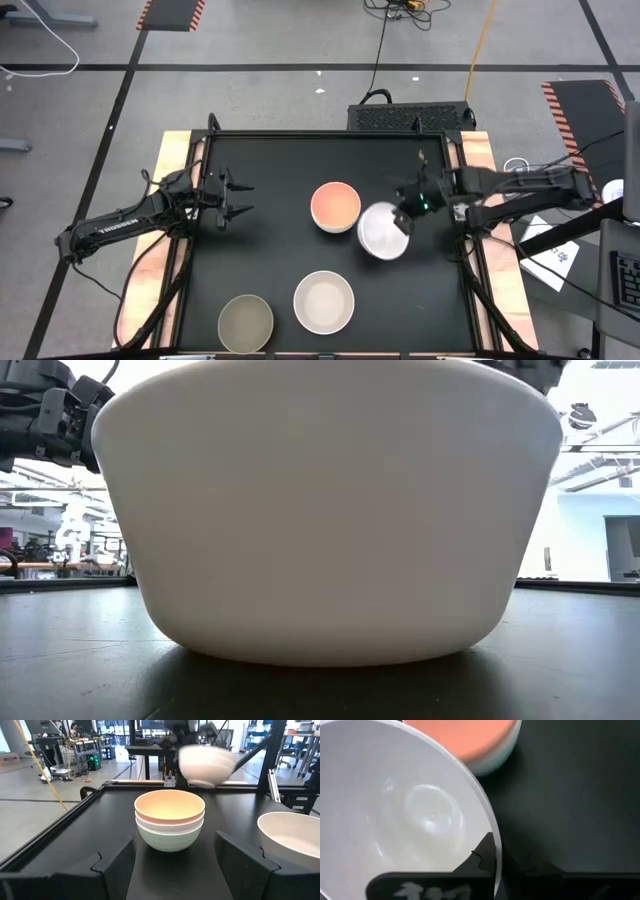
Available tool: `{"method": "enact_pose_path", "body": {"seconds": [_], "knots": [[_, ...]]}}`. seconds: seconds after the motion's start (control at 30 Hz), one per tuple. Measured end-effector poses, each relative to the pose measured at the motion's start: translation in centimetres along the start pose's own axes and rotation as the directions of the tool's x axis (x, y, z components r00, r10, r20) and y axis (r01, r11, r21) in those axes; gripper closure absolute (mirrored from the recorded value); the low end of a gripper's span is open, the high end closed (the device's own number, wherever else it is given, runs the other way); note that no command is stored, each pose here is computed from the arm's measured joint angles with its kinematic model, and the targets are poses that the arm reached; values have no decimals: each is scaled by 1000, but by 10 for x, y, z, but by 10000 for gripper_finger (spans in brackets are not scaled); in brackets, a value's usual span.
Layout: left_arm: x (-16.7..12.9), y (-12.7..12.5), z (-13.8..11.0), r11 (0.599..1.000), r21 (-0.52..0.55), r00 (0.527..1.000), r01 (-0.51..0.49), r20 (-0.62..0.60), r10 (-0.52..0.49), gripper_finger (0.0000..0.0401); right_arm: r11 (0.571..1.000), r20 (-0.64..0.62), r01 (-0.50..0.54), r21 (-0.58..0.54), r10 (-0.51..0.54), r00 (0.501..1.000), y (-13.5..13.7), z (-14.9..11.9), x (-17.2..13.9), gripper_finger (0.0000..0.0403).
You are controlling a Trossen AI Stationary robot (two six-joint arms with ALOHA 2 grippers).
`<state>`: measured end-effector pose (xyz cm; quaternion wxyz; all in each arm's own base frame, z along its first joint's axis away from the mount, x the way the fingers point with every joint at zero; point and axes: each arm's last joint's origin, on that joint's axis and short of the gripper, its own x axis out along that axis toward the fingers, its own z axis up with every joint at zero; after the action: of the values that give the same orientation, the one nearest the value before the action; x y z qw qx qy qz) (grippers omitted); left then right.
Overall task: Nest bowls inside each other
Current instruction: Stack the white bowl on the pink bowl
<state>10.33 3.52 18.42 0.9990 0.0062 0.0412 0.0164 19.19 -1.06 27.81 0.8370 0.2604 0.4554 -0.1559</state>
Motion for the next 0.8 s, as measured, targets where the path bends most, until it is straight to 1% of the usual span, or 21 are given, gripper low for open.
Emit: {"method": "enact_pose_path", "body": {"seconds": [0.13,0.27,0.33,0.5,0.67,0.8], "knots": [[0,0,-1,1000,-5,1000,0,-8,0,137,998,-2,43,-43,-43,999,-2,39,-19,402],[0,0,-2,1000,-8,1000,1,-16,-1,137,998,-11,-1,-61,1,1000,-3,78,-30,402],[0,0,-2,1000,-9,1000,1,-17,-2,137,999,-46,-12,-52,9,999,-6,94,-27,402],[0,0,-1,1000,-3,1000,5,-12,-5,137,998,-211,40,-47,-49,976,-15,122,-5,402],[0,0,-1,1000,0,1000,5,-12,-5,137,996,-191,33,-83,-49,980,-16,155,6,402],[0,0,-1,1000,15,1000,6,-12,-6,137,992,-214,24,-124,-51,976,-13,177,15,402]]}}
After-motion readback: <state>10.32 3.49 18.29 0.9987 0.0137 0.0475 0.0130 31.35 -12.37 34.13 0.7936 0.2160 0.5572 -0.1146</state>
